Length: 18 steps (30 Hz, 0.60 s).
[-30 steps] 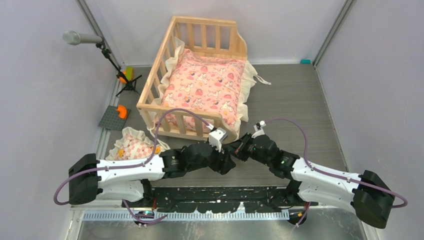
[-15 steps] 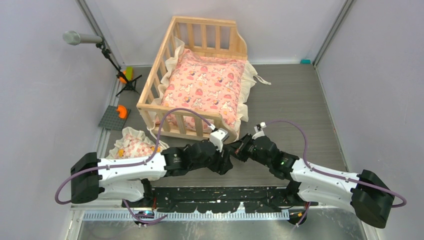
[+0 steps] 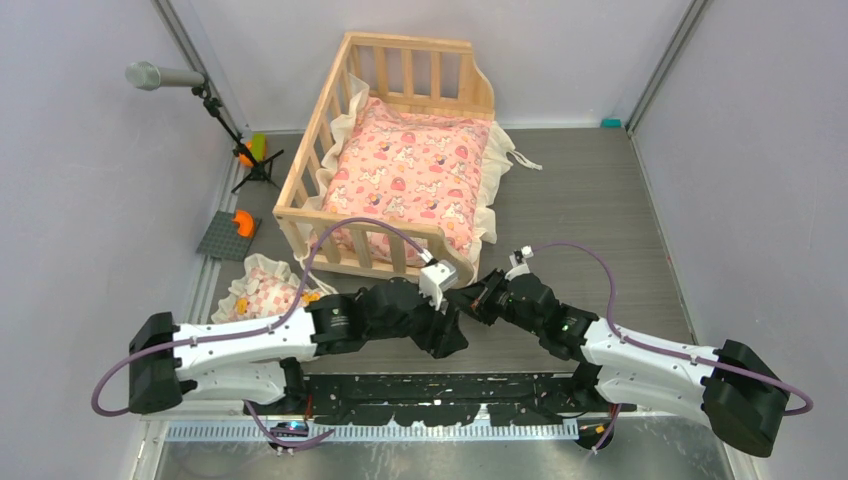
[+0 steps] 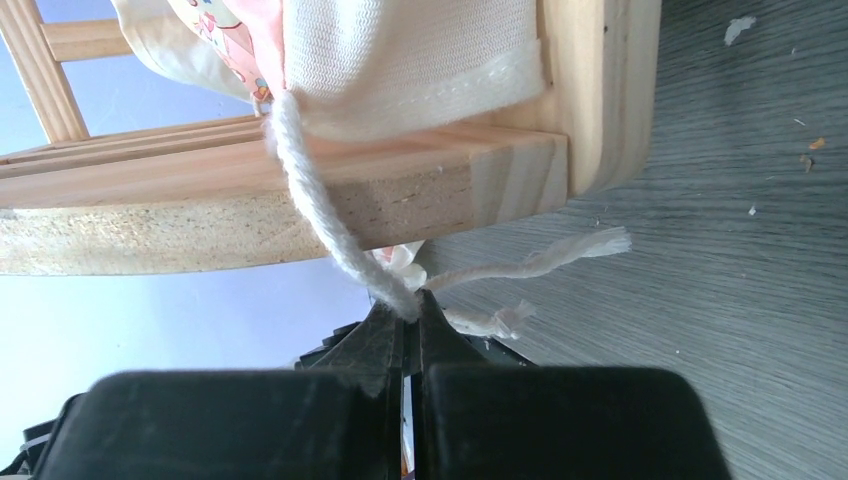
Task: Set up the pet bed
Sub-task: Cross the ropes on the bed frame.
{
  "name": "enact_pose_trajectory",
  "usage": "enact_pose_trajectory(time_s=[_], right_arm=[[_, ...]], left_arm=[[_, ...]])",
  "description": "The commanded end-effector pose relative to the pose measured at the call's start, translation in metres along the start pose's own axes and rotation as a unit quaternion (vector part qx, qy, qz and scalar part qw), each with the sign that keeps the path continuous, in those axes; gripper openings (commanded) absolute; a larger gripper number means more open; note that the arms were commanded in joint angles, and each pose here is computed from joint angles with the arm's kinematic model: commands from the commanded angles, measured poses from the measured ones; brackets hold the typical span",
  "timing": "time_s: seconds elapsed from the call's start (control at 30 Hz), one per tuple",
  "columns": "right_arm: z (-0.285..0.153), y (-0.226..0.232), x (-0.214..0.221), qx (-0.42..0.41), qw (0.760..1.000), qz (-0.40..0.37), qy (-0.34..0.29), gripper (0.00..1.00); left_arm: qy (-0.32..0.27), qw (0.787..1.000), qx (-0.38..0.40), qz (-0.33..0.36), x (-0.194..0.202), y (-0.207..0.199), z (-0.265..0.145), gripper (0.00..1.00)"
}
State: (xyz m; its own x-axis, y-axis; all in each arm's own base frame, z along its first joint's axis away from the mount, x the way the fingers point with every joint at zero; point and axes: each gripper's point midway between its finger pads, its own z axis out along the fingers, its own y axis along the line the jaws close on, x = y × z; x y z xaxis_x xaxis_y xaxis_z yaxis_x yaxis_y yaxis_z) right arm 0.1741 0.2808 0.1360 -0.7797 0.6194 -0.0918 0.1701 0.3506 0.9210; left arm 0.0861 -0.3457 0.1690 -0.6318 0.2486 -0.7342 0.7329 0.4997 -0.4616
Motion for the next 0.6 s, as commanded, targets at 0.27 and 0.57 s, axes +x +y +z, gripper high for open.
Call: enact_pose_trajectory(time_s=[0.27,0.57], right_arm=[[-0.001,0.022,-0.002,-0.038,0.999,0.008,-0.005,0.00],[0.001,0.026,-0.001,-0.042,0.999,0.014,0.000,0.00]], left_arm=[[-0.119,0.988,-0.102,0.012,0.008,0.066,-0.042,0.59],[-0.187,0.973,-0.126,0.043,0.006,0.091,-0.014,0.61]])
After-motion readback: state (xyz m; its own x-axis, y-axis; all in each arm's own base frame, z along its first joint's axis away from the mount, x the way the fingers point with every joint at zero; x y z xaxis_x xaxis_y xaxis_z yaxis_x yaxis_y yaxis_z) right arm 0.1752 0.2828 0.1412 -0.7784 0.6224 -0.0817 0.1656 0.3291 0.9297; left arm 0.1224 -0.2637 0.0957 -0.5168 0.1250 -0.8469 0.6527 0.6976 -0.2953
